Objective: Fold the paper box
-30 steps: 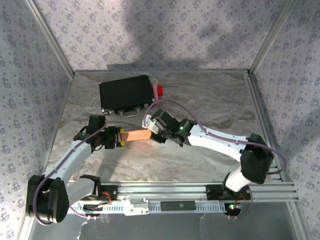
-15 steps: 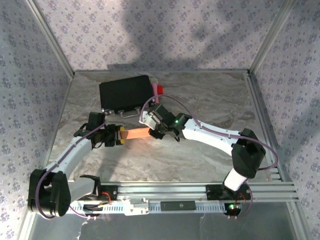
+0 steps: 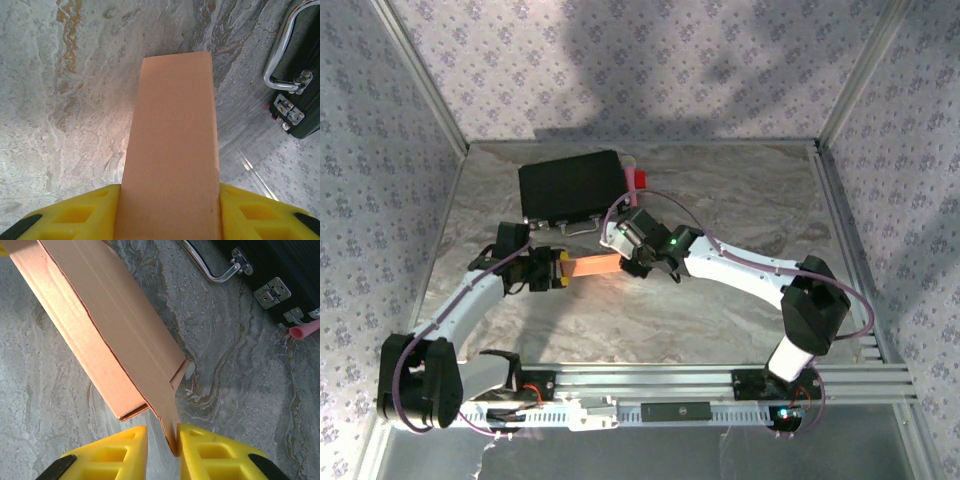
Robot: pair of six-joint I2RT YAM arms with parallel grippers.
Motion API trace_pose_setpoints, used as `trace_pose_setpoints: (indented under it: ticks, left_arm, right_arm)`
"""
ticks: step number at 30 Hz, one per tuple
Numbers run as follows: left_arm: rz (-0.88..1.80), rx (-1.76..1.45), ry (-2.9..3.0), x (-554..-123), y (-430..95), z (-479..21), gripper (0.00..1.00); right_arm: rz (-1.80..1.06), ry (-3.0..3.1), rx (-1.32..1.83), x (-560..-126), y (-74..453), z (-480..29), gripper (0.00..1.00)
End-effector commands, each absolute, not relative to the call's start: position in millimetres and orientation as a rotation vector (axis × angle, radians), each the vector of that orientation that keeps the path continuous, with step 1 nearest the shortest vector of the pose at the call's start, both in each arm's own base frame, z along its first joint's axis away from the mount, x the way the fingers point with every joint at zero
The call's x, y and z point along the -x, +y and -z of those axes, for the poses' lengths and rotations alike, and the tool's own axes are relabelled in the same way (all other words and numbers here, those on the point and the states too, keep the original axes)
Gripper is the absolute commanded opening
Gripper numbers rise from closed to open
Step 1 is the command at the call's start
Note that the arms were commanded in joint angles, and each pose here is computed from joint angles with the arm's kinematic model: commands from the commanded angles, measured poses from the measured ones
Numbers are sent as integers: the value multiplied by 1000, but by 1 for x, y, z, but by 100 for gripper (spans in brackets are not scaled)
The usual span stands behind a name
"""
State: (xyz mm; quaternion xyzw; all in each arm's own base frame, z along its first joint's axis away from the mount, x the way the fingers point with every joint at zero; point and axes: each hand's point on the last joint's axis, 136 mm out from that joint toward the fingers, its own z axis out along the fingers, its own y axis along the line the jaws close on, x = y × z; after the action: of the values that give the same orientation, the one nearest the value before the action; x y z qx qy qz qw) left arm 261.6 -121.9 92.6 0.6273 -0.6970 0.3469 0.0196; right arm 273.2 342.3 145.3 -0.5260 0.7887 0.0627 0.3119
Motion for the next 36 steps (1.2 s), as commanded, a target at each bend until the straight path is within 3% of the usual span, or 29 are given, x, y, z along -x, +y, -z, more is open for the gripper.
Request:
trace_pose_setpoints:
  ticks: [1,10,15,17,20,28,36]
  left_arm:
    - [-1028,-1960,-2169,-261,-118,-91,47]
    - [-1039,-1950,-2174,-263,-119,-92,46]
    - [-1045,-1944,-2175,-264,-120,-91,48]
    - [-1064,-1929,-2180,-266,-122,-93,52]
    - [-1115,-1882,-2241,-273,-123,-102,67]
    - [-1166,-1789,-2392,-280,-117,-122,98]
    - [-1074,-1594,-2830,-281,-84,-160,100]
  right_arm:
    - [-144,2124,1370,-275,336,-141,21]
    - [-119,2146,1332,-279,335,-139,17]
    - [-127,2168,1286,-282,336,-140,8]
    - [-143,2186,1256,-284,336,-141,4]
    - [-190,2221,1214,-286,337,-145,0]
    - [-290,2307,1192,-295,339,-148,0]
    - [-346,2403,1155,-302,336,-144,0]
